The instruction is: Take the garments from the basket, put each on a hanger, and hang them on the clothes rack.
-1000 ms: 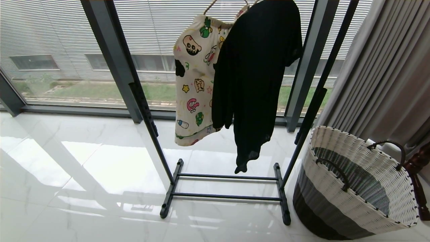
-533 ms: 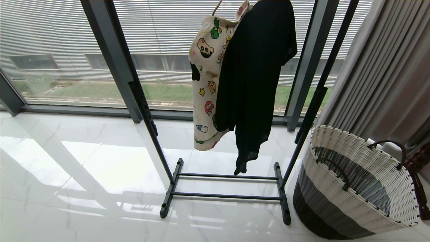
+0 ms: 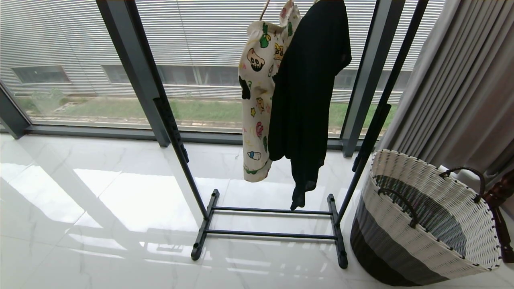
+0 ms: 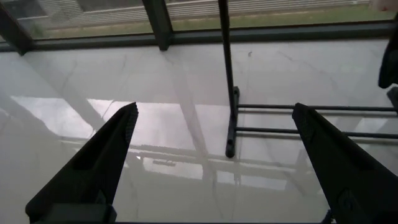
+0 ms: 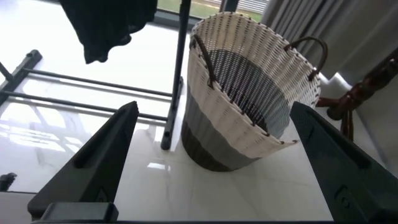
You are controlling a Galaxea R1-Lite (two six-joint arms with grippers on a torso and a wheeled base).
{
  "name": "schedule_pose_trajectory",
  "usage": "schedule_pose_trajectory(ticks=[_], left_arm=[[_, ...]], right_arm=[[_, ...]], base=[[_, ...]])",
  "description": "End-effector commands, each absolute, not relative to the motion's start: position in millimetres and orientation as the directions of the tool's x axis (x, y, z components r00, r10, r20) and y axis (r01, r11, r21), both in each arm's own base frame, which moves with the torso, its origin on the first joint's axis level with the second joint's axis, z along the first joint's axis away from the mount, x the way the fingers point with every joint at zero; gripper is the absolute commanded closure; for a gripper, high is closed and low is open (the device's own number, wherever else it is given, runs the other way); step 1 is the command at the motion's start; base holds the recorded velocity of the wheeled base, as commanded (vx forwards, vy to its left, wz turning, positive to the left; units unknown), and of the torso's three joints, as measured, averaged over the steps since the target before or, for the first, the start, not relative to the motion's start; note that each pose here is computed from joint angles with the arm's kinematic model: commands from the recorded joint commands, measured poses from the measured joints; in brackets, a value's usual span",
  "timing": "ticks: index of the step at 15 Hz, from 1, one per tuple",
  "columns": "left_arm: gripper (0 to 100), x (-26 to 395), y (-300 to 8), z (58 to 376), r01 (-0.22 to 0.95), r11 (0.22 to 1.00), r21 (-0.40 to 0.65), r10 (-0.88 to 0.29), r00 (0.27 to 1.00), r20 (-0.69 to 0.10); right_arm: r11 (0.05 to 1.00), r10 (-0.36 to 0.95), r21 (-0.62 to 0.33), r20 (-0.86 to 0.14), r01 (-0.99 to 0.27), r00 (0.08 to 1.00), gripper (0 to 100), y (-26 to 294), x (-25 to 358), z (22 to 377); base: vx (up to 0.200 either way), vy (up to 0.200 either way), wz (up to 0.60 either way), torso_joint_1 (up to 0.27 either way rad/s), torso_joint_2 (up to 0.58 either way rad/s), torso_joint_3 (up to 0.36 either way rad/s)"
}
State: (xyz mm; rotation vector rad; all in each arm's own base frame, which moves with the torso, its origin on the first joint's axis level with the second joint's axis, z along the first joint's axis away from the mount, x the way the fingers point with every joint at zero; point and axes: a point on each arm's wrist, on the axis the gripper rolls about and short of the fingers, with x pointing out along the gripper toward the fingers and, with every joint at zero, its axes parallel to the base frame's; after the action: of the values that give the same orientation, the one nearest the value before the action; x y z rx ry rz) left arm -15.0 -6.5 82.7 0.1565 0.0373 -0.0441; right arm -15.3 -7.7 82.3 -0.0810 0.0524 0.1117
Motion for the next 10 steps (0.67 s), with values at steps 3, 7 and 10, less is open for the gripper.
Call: schedule_pose_trajectory(ticks=[3,7,10], left_arm=[[0,-14.3,-6.7,82.4,0.162,0.986,0.048,-0.159,0.986,-0.058],[0,-18.5,-6.0,81.5,0.215,0.975,0.048,-0.215,0.977,-0.015],[0,-22.8,-2.9,80.3,0.118,0.991,0.062,-0.121,0.992,0.043]], right_arm=[[0.983,0.151,-0.094,-0.049,-0.155,0.987,0,-7.8,-16.1,83.0],[0.978,0.155,-0.129,-0.088,-0.165,0.984,0,-7.0,-13.5,84.1],[0.989,0.114,-0.075,-0.138,-0.125,0.984,0,-5.9,-10.8,84.4]], base=[[0.0,0.0,0.0,0.0,0.0,0.0],[0.0,0.0,0.0,0.0,0.0,0.0],[0.0,0.0,0.0,0.0,0.0,0.0]])
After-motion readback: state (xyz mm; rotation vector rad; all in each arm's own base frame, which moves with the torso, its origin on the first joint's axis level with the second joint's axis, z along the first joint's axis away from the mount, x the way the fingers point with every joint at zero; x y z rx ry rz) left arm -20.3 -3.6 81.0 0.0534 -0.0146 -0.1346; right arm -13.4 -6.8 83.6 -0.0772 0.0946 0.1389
